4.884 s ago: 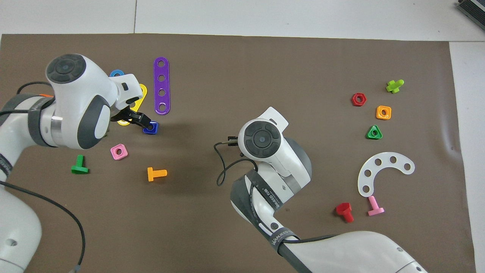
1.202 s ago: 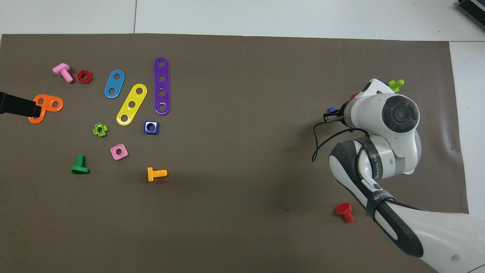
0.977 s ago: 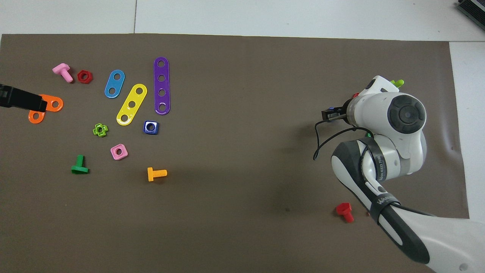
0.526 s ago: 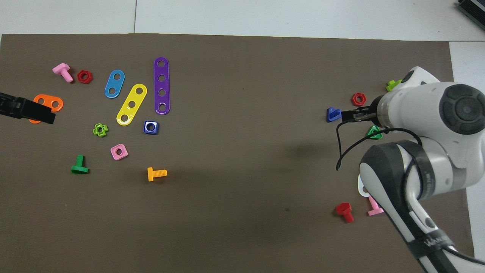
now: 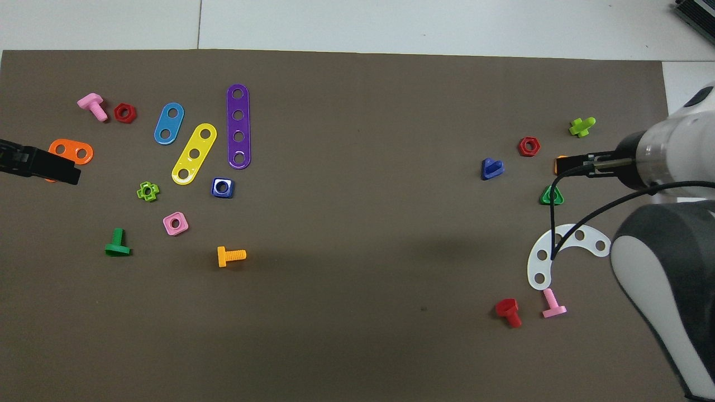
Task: Unscrew and place screws in storage area
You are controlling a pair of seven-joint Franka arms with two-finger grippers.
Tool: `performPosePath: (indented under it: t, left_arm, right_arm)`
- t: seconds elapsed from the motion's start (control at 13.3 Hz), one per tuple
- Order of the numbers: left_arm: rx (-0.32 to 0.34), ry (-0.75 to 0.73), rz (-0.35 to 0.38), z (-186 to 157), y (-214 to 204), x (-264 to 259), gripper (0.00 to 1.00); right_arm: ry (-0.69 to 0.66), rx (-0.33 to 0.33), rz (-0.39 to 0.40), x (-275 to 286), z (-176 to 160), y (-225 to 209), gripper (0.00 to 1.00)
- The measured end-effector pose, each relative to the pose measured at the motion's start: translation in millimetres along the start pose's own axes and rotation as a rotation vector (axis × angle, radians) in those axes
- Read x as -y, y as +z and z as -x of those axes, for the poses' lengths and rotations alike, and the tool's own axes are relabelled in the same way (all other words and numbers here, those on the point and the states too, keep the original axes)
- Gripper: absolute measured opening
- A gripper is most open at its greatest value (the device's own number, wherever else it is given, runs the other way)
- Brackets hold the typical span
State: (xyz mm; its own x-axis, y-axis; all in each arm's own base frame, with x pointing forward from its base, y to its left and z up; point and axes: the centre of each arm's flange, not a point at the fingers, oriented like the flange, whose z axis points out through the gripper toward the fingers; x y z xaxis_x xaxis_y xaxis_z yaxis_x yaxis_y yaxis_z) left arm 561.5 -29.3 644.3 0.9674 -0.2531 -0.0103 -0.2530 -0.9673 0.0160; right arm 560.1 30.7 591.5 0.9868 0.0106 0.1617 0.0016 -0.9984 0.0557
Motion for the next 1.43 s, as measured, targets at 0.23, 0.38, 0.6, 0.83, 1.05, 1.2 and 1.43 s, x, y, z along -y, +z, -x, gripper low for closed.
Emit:
performPosePath:
  t: [0.23, 0.38, 0.6, 0.83, 1.05, 1.2, 1.43]
  left_arm:
    - [-0.013, -0.001, -0.003, -1.3, -0.1, 1.0, 1.00]
    - [-0.085, -0.003, -0.018, -8.7, -6.2, 3.3, 1.00]
    - [-0.122, -0.003, -0.026, -12.7, -8.9, 4.2, 1.00]
    - [-0.110, -0.003, -0.023, -12.5, -3.2, 4.2, 1.00]
    - [-0.099, -0.003, -0.021, -10.8, 1.8, 3.8, 1.00]
    - [-0.099, -0.003, -0.021, -9.1, 1.0, 3.4, 1.00]
    - [-0.100, -0.003, -0.022, -8.8, 0.5, 3.4, 1.00]
  right_arm:
    - [0.045, 0.021, 0.001, -9.8, -1.7, -30.6, 1.00]
    - [0.127, 0.038, -0.016, -9.6, -0.8, -44.9, 1.00]
    - [0.196, 0.079, -0.044, -6.0, 4.1, -57.9, 1.00]
    - [0.200, 0.096, -0.042, -5.5, 4.5, -54.5, 1.00]
    - [0.200, 0.103, -0.041, -5.5, 3.8, -51.8, 1.00]
    - [0.199, 0.111, -0.040, -5.5, 4.5, -50.8, 1.00]
    - [0.177, 0.109, -0.028, -6.8, 1.9, -49.8, 1.00]
